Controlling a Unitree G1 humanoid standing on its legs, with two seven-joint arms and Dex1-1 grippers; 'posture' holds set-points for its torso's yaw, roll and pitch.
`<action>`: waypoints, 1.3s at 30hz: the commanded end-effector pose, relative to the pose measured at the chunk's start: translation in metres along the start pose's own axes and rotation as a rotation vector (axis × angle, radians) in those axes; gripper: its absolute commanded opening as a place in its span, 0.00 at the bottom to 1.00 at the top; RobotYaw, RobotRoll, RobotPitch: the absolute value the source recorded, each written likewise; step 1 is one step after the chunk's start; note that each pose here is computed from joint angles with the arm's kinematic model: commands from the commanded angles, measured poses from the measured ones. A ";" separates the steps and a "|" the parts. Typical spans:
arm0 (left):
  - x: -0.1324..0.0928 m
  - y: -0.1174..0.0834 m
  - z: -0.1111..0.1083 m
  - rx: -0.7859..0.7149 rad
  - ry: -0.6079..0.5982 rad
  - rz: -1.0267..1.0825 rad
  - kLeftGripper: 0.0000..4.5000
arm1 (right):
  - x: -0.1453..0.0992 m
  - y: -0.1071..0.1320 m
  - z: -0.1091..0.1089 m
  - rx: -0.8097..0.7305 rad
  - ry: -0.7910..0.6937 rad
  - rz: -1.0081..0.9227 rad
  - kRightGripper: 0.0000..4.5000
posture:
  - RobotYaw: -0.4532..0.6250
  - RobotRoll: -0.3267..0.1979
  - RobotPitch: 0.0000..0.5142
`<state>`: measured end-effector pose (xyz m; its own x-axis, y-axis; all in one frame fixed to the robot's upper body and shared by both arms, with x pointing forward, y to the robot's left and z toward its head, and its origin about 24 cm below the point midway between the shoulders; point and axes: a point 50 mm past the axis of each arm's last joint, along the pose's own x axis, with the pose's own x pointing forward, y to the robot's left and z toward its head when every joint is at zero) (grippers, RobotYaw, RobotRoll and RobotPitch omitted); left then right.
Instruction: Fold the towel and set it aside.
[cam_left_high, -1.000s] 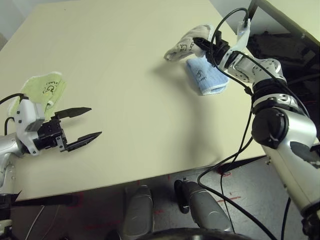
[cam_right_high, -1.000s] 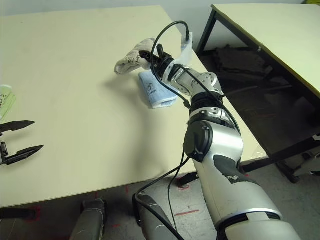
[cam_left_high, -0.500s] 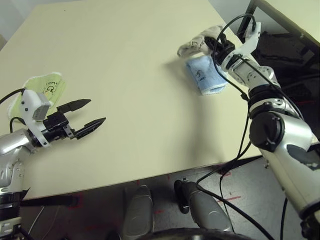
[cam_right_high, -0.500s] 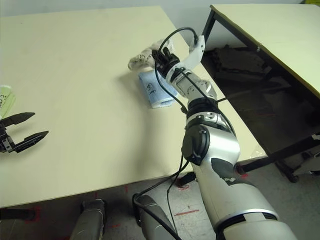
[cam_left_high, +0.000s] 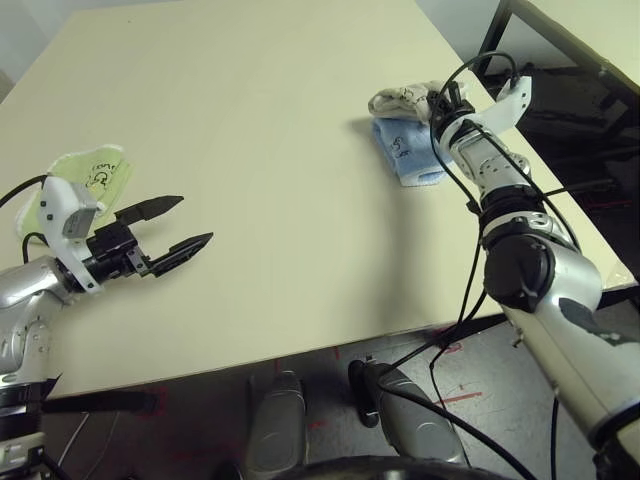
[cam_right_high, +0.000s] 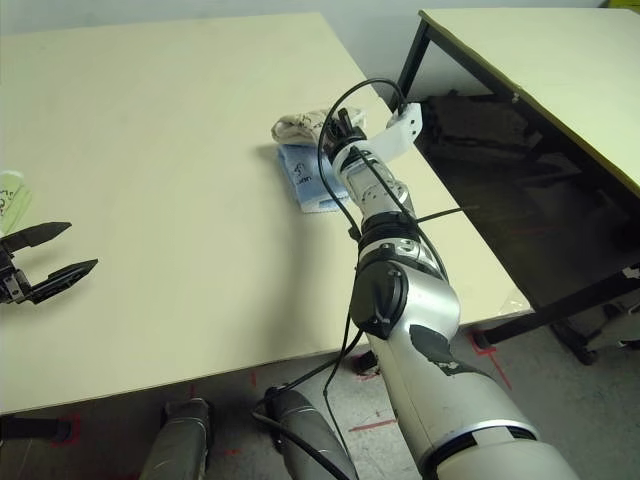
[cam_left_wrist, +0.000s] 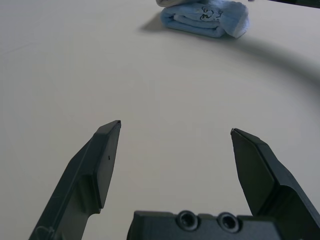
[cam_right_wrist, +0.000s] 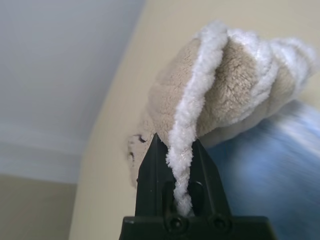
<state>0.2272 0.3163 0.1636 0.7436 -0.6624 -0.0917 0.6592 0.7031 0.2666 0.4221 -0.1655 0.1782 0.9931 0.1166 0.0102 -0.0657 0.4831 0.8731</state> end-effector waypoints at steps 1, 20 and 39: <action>-0.001 -0.003 -0.003 0.002 -0.001 -0.008 1.00 | -0.005 -0.007 -0.001 0.051 0.020 -0.063 0.00 | 0.41 0.62 0.37; -0.002 -0.002 -0.008 0.010 -0.006 -0.011 1.00 | -0.045 0.006 -0.012 0.045 0.183 -0.173 0.00 | 0.40 0.62 0.35; -0.003 -0.003 -0.006 0.018 -0.007 -0.024 1.00 | -0.056 0.005 0.003 -0.131 0.221 -0.234 0.99 | 0.41 0.62 0.36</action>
<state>0.2258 0.3171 0.1595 0.7292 -0.6803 -0.0739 0.6694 0.6867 0.2835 0.3713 -0.1684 0.1877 0.9484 0.1761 -0.2637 0.1135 0.5882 0.8007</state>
